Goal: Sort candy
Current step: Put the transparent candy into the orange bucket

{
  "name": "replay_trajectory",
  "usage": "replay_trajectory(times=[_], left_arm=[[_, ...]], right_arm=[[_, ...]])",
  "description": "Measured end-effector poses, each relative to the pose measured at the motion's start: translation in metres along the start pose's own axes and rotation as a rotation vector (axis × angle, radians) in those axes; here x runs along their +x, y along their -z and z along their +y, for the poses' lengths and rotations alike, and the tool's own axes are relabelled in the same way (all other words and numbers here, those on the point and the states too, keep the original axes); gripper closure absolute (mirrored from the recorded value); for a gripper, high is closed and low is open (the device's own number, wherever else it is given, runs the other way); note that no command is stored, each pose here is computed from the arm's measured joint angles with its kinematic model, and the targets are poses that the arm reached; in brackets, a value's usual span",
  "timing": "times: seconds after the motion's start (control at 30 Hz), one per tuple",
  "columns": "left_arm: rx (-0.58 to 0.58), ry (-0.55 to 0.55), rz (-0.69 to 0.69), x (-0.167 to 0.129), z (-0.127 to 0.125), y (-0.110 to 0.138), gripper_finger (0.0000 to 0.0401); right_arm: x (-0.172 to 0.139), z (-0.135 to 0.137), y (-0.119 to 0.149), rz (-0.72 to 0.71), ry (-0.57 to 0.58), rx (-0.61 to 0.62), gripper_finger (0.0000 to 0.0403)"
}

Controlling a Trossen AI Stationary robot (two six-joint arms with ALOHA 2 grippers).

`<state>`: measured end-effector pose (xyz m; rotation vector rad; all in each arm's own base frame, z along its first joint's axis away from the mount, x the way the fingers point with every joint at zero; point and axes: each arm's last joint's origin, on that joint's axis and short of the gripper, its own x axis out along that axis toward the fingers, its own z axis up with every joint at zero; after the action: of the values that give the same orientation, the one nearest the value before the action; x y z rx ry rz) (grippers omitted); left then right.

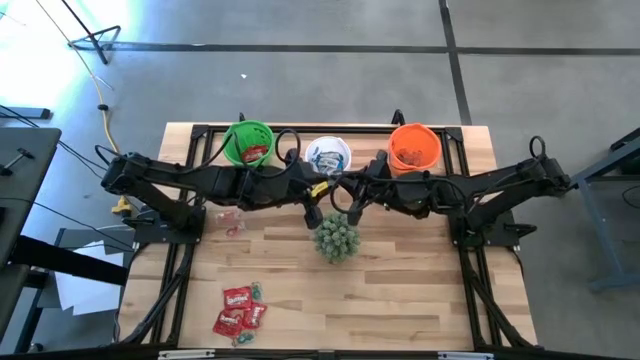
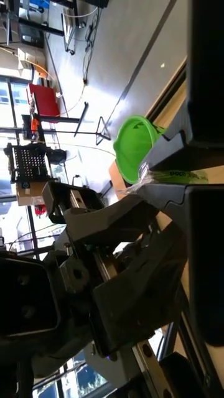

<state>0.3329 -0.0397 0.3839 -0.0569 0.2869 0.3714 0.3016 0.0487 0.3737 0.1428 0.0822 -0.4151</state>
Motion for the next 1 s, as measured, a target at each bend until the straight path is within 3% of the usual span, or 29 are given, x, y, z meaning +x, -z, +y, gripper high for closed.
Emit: replay_trajectory(times=[0.2, 0.3, 0.63, 1.0], left_arm=[[0.045, -0.017, 0.000, 0.002, 0.005, -0.001, 0.0281], [0.038, -0.030, 0.004, 0.004, 0.009, -0.001, 0.0273], [0.032, -0.122, 0.049, 0.002, 0.041, -0.005, 0.0272], [0.005, -0.260, 0.084, 0.011, 0.084, -0.007, 0.0272]], right_arm=[[0.001, -0.003, 0.001, 0.015, 0.020, -0.012, 0.0401], [-0.002, -0.011, 0.001, 0.037, 0.088, -0.036, 0.0401], [-0.041, -0.069, -0.026, 0.165, 0.379, -0.029, 0.0402], [-0.090, -0.149, -0.013, 0.440, 0.805, 0.096, 0.0402]])
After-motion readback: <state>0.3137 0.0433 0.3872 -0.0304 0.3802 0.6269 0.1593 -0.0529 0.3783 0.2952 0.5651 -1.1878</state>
